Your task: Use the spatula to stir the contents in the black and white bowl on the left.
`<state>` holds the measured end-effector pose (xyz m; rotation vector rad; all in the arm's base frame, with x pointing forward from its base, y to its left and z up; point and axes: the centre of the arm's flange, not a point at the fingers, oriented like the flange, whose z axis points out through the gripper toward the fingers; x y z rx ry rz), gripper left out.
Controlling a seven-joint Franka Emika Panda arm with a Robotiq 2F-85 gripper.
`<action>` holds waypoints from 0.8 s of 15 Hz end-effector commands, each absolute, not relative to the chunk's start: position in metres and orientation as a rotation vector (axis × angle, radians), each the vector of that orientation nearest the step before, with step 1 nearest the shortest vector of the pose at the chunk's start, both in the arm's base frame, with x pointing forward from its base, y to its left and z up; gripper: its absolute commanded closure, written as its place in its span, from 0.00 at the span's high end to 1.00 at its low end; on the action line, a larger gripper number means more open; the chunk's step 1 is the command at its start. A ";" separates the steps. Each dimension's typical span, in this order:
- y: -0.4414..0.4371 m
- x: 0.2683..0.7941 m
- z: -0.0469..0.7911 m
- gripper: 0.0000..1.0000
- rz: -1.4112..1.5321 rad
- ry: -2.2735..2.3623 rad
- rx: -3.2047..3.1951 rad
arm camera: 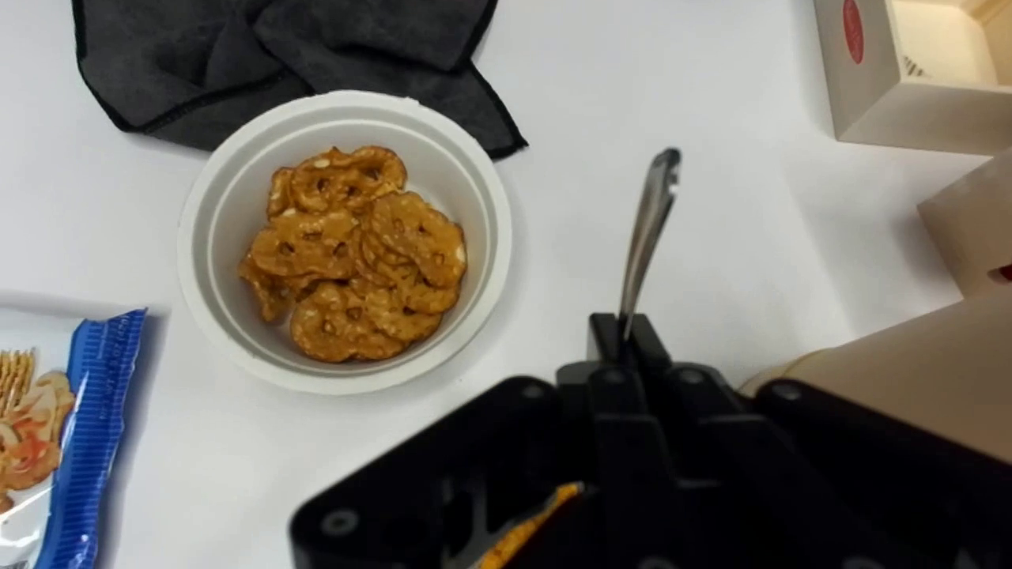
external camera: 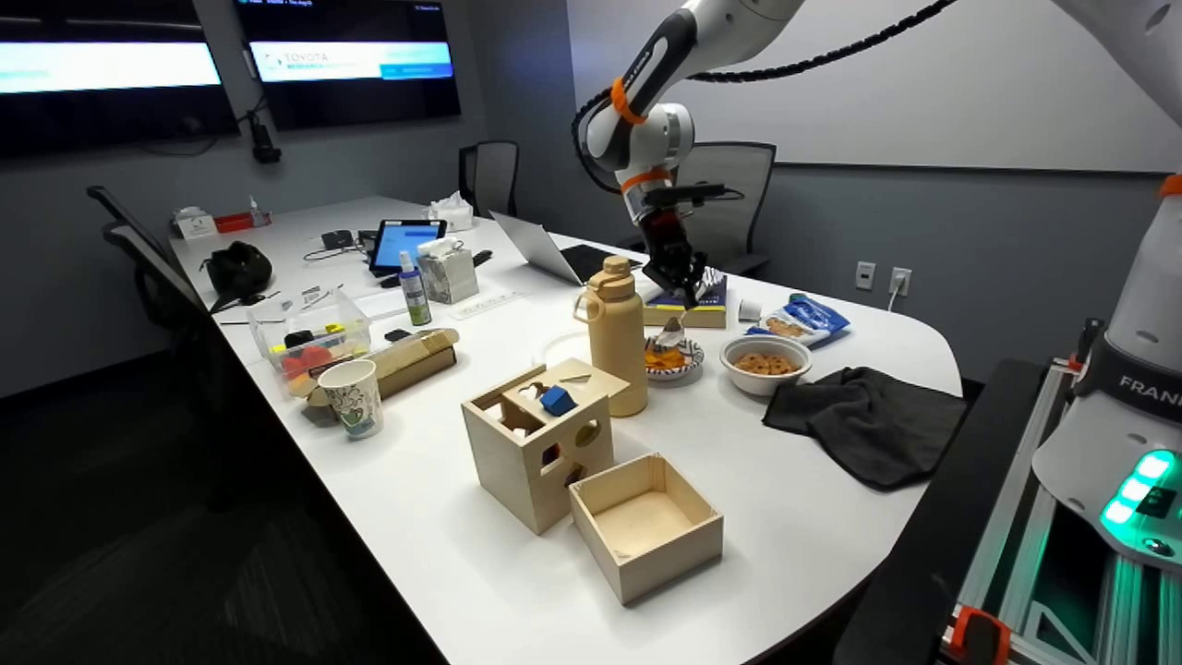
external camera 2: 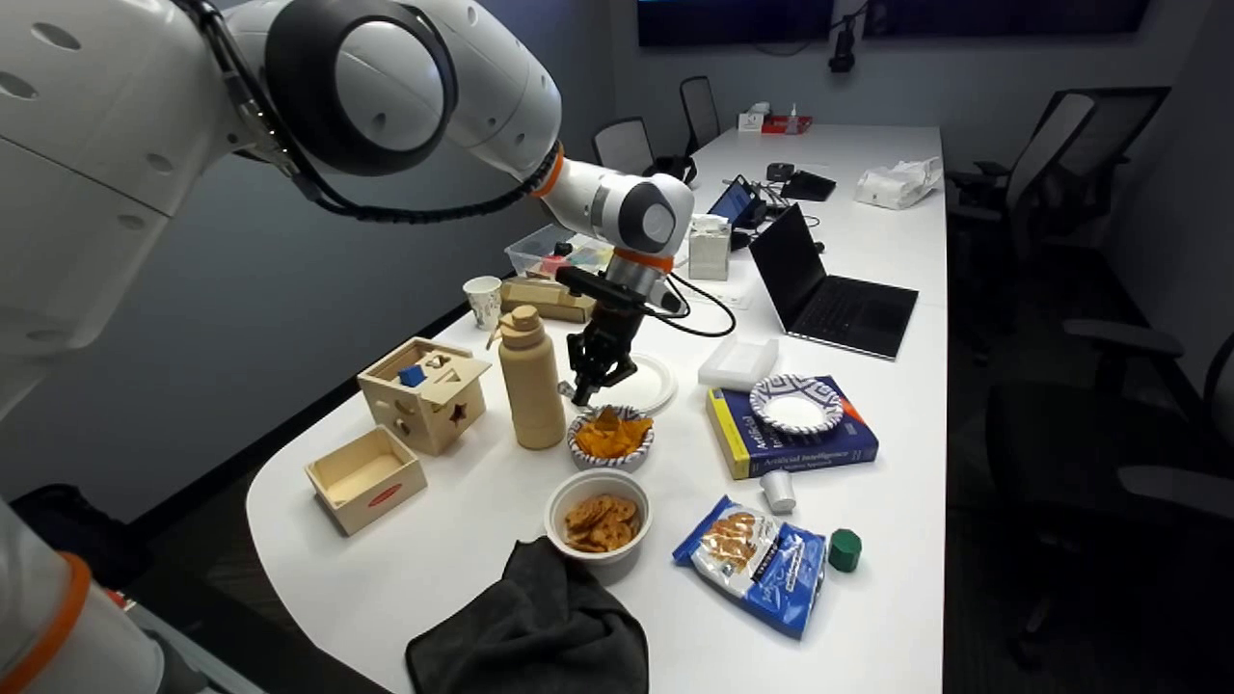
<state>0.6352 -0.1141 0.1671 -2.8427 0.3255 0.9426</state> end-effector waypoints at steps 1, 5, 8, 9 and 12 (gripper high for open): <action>-0.112 0.625 0.172 0.01 0.920 0.420 -2.907; -0.108 0.615 0.182 0.01 0.970 0.441 -2.947; -0.103 0.606 0.185 0.01 1.035 0.430 -2.971; -0.102 0.604 0.184 0.01 1.060 0.422 -2.971; -0.101 0.600 0.173 0.01 1.120 0.398 -2.947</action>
